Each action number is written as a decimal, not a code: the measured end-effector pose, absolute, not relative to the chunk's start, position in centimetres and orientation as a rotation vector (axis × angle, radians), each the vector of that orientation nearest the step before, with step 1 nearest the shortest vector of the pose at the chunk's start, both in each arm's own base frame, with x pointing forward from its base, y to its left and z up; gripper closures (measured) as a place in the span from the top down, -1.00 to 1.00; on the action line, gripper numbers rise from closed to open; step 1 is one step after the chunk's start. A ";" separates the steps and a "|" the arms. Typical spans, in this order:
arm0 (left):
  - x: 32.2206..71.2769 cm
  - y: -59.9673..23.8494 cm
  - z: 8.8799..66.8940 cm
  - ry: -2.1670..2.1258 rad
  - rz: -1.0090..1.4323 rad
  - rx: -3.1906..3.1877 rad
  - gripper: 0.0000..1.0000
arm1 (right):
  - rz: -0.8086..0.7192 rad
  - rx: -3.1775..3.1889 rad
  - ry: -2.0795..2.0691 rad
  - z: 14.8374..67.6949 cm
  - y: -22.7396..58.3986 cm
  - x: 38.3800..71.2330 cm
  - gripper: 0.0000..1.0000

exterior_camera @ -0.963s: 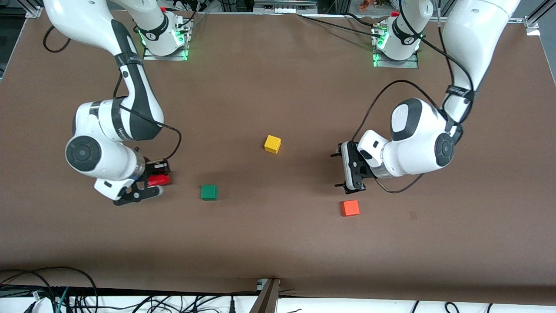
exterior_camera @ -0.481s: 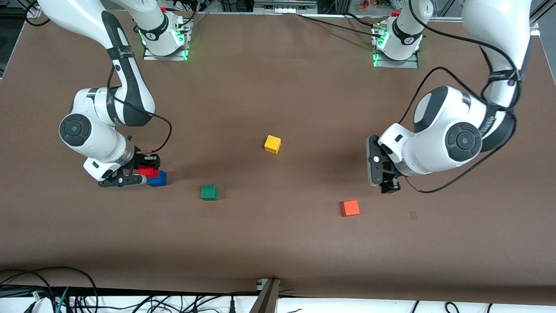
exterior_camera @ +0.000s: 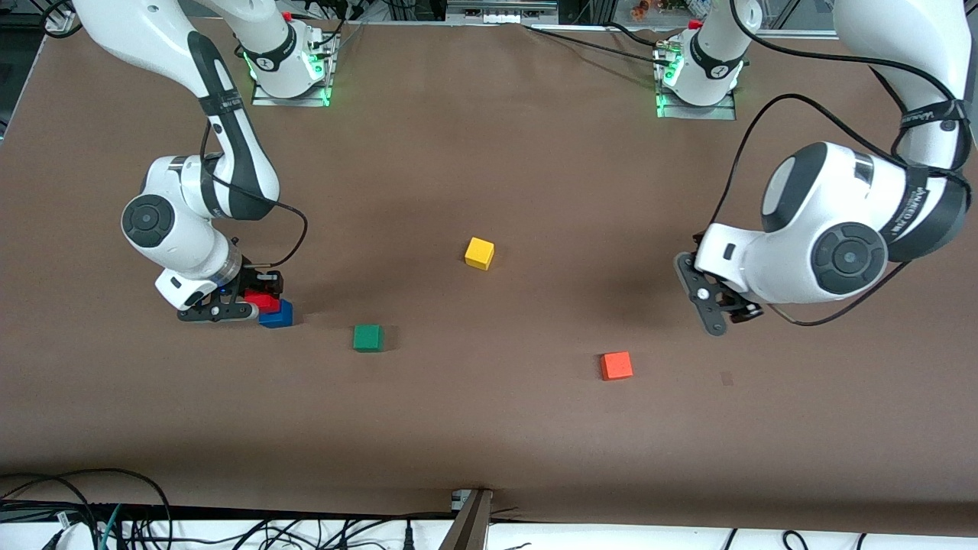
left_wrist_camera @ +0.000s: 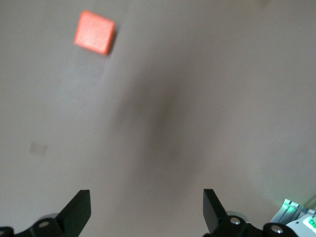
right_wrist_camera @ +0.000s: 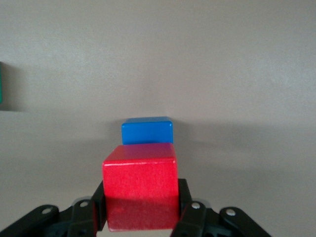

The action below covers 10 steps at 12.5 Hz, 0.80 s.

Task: Pass red block to right arm, stack on blue

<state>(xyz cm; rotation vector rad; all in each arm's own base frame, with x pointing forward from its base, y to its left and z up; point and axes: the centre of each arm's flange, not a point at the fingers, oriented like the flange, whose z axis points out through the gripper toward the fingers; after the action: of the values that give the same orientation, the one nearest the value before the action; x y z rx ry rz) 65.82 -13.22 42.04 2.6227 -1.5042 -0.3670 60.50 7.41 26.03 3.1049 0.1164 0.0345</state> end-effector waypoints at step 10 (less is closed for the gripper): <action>61.4 -6.9 55.4 -0.404 -0.251 3.195 1.00 | 0.078 3.097 0.113 24.6 7.3 60.6 0.12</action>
<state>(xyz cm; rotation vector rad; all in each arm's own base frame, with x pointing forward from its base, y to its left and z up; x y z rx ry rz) 61.40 -6.92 55.41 3.1947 -0.4044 -0.2515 60.58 7.29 24.58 3.0966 0.1133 0.0775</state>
